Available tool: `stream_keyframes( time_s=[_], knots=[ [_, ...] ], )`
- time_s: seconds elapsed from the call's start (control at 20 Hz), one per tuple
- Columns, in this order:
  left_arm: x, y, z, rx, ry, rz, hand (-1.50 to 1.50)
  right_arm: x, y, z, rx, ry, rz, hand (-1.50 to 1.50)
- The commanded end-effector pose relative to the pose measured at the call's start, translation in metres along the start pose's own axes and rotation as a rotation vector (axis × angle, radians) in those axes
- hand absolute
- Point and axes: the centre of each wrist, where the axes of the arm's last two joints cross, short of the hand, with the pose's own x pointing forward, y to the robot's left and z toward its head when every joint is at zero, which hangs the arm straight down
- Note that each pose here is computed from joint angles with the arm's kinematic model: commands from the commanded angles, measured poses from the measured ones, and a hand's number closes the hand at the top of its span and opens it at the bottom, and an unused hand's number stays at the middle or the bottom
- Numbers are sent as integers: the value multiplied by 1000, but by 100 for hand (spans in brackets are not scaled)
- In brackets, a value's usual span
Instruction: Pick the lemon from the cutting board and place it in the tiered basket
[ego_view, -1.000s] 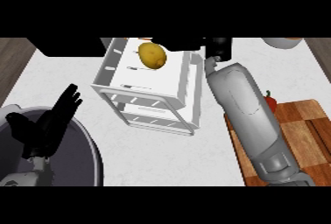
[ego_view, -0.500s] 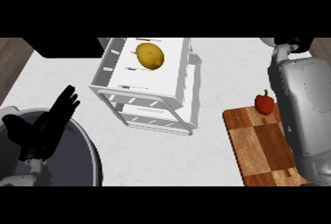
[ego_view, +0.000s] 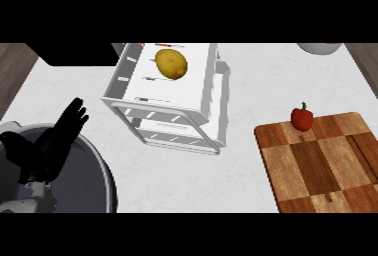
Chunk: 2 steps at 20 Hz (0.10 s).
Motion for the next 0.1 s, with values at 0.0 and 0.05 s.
stream_keyframes(
  time_s=[0.0, 0.05],
  knots=[
    [10, 0, -9, -3, -20, -3, 0, -8, -37, -18, 1, -3, 25, -150],
    [4, -5, 8, 1, -21, 0, 0, 4, -59, -5, 5, -21, 11, -150]
  ],
)
